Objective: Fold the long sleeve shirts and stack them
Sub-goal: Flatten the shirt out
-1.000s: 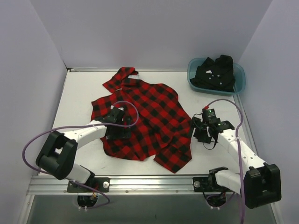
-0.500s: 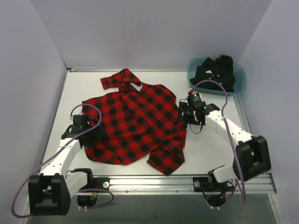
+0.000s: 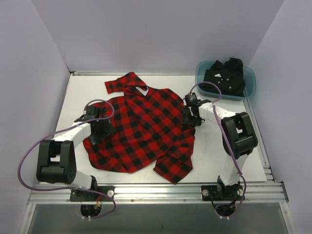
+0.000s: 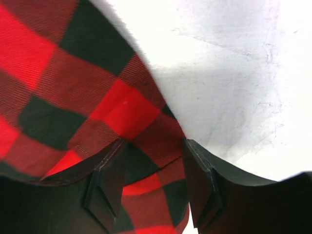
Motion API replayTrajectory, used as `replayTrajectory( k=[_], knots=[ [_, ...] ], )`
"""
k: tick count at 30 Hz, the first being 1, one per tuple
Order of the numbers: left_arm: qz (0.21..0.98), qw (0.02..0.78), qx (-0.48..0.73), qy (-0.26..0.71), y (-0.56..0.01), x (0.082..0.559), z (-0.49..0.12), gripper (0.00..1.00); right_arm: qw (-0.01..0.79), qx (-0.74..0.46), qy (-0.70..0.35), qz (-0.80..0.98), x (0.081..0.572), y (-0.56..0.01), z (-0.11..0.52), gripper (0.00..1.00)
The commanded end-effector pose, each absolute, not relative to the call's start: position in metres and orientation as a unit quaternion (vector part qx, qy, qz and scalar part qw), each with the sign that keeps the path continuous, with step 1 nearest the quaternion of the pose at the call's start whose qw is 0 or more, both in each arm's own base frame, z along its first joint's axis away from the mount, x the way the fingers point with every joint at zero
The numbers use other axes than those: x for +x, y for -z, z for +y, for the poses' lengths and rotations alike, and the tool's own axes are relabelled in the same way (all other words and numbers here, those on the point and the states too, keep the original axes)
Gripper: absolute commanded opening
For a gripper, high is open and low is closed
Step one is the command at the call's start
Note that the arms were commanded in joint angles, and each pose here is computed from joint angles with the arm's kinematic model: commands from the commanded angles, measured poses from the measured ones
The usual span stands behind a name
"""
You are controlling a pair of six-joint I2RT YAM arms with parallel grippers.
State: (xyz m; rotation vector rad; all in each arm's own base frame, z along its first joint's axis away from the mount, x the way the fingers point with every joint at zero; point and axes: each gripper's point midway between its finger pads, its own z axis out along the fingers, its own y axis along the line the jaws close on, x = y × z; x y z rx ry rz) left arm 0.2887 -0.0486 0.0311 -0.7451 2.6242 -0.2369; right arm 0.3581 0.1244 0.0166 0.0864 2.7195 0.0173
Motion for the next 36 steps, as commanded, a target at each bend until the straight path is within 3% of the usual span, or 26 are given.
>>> replayTrajectory(
  k=[1, 7, 9, 14, 17, 21, 23, 27, 30, 32, 36],
  knots=[
    [0.932, 0.215, -0.278, 0.086, -0.031, 0.307, -0.047, 0.93, 0.200, 0.038, 0.026, 0.979, 0.357, -0.009, 0.109, 0.48],
    [0.934, 0.197, -0.287, 0.082, -0.015, 0.307, -0.048, 0.93, 0.157, 0.120, 0.043, 0.979, 0.307, 0.005, 0.063, 0.06],
    [0.934, 0.192, -0.287, 0.089, -0.012, 0.307, -0.051, 0.93, 0.142, 0.152, 0.053, 0.977, 0.288, 0.005, 0.049, 0.00],
    [0.938, 0.179, -0.281, 0.094, -0.007, 0.305, -0.056, 0.93, 0.147, 0.224, 0.042, 0.963, 0.241, -0.007, 0.027, 0.00],
    [0.936, 0.198, -0.275, 0.092, -0.017, 0.305, -0.053, 0.93, 0.190, 0.207, 0.011, 0.960, 0.243, -0.030, 0.037, 0.13],
    [0.931, 0.251, -0.255, 0.078, -0.052, 0.325, -0.043, 0.93, 0.279, 0.122, -0.025, 0.952, 0.276, -0.088, 0.070, 0.46],
    [0.926, 0.287, -0.232, 0.080, -0.078, 0.346, -0.042, 0.94, 0.305, 0.069, -0.032, 0.949, 0.294, -0.110, 0.084, 0.53],
    [0.921, 0.323, -0.203, 0.079, -0.104, 0.385, -0.042, 0.94, 0.362, 0.004, -0.098, 0.927, 0.357, -0.165, 0.130, 0.54],
    [0.919, 0.334, -0.195, 0.074, -0.107, 0.418, -0.042, 0.94, 0.338, -0.030, -0.116, 0.934, 0.395, -0.145, 0.156, 0.54],
    [0.918, 0.338, -0.194, 0.076, -0.103, 0.439, -0.043, 0.93, 0.353, -0.047, -0.145, 0.923, 0.424, -0.161, 0.177, 0.54],
    [0.920, 0.328, -0.200, 0.074, -0.086, 0.465, -0.044, 0.93, 0.318, -0.045, -0.164, 0.933, 0.463, -0.123, 0.203, 0.54]
  ],
)
